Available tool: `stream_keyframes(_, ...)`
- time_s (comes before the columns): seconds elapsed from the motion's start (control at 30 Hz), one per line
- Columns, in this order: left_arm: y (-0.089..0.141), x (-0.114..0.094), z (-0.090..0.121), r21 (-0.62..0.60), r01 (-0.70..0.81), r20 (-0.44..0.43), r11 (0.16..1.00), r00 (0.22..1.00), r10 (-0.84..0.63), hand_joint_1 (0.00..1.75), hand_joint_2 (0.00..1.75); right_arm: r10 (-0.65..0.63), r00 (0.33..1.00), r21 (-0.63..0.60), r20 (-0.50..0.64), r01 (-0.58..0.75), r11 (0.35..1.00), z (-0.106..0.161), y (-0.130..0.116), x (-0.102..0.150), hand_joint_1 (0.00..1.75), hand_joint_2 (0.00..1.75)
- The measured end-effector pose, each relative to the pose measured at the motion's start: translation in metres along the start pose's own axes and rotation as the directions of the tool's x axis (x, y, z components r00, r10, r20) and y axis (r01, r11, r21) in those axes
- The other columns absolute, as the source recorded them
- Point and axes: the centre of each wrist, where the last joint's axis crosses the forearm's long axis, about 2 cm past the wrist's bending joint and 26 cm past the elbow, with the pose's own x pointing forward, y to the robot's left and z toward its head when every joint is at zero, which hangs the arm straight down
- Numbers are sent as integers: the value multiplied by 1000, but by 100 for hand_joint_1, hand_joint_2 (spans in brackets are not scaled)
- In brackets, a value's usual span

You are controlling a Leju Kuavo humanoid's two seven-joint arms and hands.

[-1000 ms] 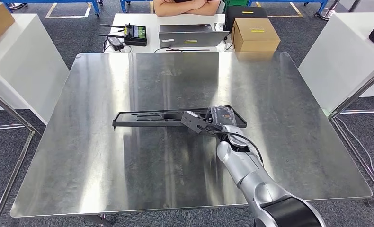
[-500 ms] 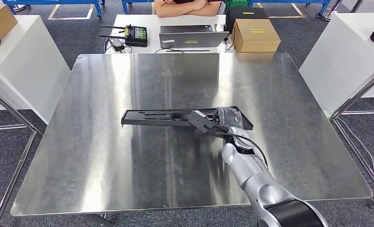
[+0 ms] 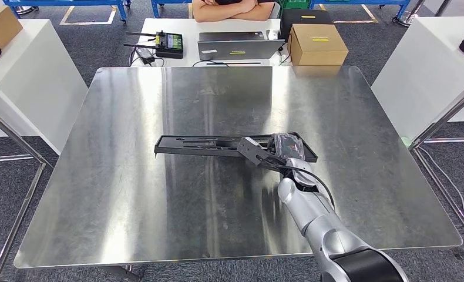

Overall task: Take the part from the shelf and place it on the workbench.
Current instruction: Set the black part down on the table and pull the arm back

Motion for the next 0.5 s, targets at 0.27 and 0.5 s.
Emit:
stream_keyframes(0.27, 0, 0, 0, 1, -8, -3, 1000, 1000, 8, 0, 175, -32, 999, -22, -4, 32, 999, 0, 1, -4, 175, 175)
stream_keyframes(0.5, 0, -1, 0, 1, -10, 3, 1000, 1000, 10, 0, 175, -126, 992, -55, 0, 126, 990, 1, 1, -13, 175, 175)
